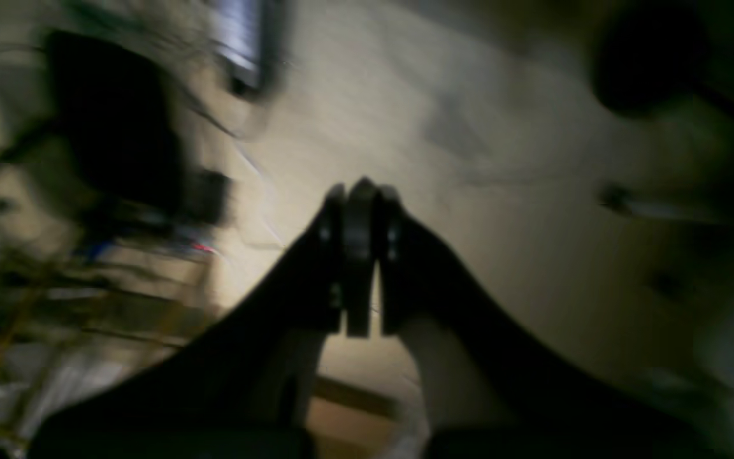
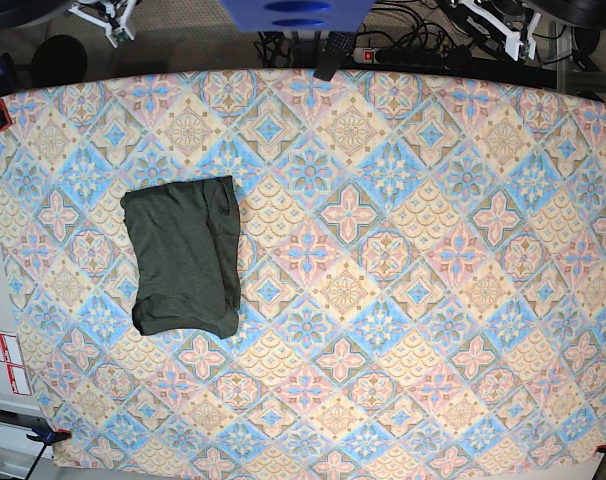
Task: Fold the T-shirt properly
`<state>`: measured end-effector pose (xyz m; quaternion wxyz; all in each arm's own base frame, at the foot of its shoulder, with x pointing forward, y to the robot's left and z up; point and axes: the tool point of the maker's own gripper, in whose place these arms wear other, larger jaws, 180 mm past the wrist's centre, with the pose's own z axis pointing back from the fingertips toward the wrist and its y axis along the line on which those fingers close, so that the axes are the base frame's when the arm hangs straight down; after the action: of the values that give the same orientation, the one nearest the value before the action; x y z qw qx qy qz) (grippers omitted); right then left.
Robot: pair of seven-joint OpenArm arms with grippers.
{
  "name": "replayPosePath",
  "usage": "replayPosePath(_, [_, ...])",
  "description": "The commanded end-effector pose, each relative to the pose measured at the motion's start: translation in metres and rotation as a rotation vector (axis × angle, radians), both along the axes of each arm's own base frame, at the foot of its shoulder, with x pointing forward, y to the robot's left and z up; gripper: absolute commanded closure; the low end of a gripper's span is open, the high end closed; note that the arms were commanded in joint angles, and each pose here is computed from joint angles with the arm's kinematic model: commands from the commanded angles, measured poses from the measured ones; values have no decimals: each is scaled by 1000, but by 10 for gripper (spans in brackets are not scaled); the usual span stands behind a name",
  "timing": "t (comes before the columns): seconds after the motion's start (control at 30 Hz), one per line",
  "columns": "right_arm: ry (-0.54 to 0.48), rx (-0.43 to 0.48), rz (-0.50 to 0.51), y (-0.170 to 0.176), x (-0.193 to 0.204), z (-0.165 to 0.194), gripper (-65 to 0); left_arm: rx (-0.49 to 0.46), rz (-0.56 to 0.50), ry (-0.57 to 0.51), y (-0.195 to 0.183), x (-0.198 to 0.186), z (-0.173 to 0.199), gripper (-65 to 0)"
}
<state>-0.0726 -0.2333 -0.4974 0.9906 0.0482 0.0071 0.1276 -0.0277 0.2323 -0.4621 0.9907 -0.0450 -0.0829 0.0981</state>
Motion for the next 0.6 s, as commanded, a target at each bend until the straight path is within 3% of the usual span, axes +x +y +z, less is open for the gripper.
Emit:
replayPosePath(0.0, [60,-28,-2,-12,-23,-1,0,-6,-16,28,-5,-16,-11,0])
replayPosePath(0.27, [90,12,-116,-13,-25,-43,0,-6,-24,99,-13,-38,-68,0])
replayPosePath(0.57, [107,66,-253,-4,-37,-80,0,-26,-135,130,-40,-37,-115,0])
